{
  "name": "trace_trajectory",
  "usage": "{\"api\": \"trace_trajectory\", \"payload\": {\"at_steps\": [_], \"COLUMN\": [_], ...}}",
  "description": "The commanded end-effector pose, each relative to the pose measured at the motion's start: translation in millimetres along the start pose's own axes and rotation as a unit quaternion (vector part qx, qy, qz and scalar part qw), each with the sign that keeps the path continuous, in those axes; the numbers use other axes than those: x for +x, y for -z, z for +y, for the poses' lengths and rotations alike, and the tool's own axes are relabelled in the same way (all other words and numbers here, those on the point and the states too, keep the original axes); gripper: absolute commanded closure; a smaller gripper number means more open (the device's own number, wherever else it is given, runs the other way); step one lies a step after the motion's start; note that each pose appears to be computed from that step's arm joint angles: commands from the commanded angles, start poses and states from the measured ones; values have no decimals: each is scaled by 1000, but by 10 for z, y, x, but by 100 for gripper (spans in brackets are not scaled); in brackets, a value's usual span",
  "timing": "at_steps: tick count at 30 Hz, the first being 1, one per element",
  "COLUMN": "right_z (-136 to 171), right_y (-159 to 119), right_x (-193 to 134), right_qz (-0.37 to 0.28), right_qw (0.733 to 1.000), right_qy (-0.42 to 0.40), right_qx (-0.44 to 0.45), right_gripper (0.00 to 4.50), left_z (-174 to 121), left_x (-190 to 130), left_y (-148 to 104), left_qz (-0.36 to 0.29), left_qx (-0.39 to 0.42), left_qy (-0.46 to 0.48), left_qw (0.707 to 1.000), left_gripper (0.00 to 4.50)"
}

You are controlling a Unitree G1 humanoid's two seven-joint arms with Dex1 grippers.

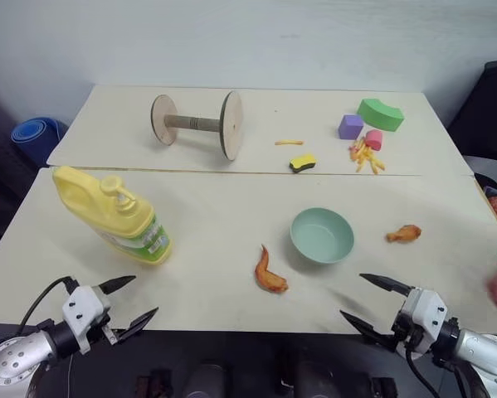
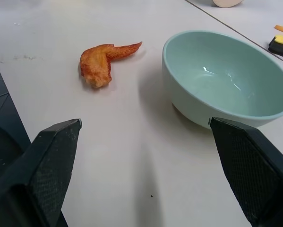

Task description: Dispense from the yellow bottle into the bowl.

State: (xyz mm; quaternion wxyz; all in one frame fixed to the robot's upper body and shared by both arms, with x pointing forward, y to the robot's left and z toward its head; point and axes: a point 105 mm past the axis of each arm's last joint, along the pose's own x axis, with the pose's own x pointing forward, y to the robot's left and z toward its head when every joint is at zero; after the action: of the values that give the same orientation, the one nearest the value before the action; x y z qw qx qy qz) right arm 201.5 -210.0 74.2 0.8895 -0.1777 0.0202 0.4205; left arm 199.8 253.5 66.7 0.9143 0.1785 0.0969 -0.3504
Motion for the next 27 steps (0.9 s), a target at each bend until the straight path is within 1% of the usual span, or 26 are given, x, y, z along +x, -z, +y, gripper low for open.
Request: {"api": "trace_trajectory", "payload": {"at_steps": [1,4,6,8,10,13,18,21,23,24,25,27], "right_z": [78,122,142,188,271,334,383,391,428,432,435,434], "right_y": [-248,-463,-513,-536,-512,-446,-196,-81,-24,-14,-5,-12], "right_x": [85,302,441,555,701,955,1300,1428,1504,1544,1582,1635], "right_qz": [-24,-41,-28,-15,10,32,71,85,92,91,89,83], "right_qw": [999,996,996,994,990,988,987,986,985,985,985,986], "right_qy": [-45,-74,-89,-112,-142,-150,-142,-141,-148,-146,-145,-146], "right_qx": [-18,-2,11,17,17,30,10,-1,6,8,8,4], "right_gripper": [0,0,0,0,0,0,0,0,0,38,58,121], "left_z": [-60,-77,-153,-241,-250,-339,-389,-421,-421,-417,-416,-413], "left_x": [-29,-51,-68,-84,-45,2,20,19,14,13,13,24], "left_y": [-80,-167,-219,-305,-385,-440,-427,-422,-426,-425,-422,-414], "left_qz": [-12,-35,-46,-70,-88,-85,-79,-76,-75,-75,-74,-73], "left_qx": [0,-26,-34,-47,-55,-35,-33,-31,-31,-31,-31,-29], "left_qy": [14,22,60,101,103,134,147,158,161,162,163,166], "left_qw": [1000,999,997,991,989,987,985,984,984,984,983,983], "left_gripper": [2,2,2,2,2,2,2,2,2,0,0,0]}}
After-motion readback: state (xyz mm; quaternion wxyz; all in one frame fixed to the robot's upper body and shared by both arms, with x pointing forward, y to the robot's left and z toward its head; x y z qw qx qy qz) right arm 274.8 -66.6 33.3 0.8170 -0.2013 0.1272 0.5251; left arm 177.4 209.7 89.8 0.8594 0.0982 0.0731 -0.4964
